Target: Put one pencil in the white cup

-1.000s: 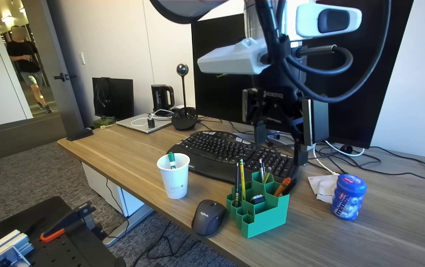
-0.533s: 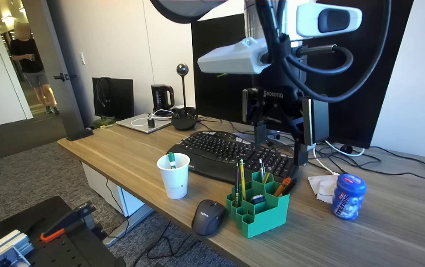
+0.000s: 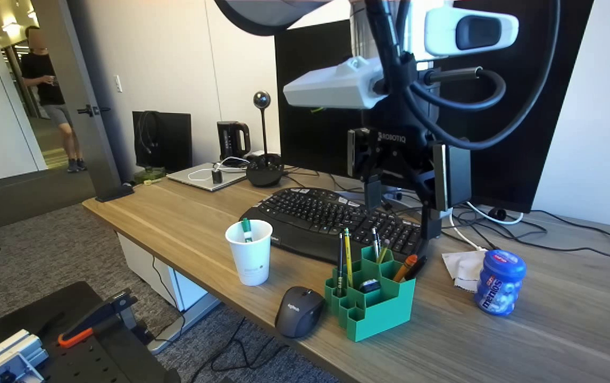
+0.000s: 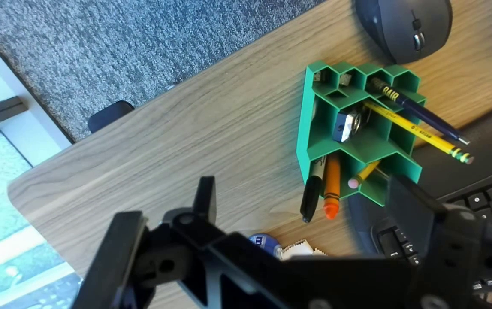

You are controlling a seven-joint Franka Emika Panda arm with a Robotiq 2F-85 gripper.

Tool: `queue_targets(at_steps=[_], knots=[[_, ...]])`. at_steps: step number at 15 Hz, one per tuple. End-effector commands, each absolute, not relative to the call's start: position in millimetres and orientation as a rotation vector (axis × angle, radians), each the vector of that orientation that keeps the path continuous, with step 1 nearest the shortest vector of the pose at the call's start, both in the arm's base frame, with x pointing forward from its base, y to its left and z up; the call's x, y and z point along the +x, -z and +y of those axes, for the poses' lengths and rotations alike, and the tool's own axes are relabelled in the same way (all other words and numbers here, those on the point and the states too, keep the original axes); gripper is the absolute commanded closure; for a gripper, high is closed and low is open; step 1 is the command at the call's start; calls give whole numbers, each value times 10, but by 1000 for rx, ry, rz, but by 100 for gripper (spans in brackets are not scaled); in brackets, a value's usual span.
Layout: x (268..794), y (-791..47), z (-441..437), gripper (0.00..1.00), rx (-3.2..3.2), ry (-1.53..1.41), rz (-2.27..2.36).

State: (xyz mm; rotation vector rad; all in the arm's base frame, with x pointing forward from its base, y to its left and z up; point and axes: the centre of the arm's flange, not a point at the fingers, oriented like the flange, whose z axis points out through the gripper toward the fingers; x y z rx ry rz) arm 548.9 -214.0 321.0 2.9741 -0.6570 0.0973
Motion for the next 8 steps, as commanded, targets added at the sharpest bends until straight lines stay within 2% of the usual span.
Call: queue_targets(at_steps=[1,8], knots=[[5506,-3209,-2128,0,2976,-104,-664],[5497,-3218,-2138,0,2979,-105,-650]])
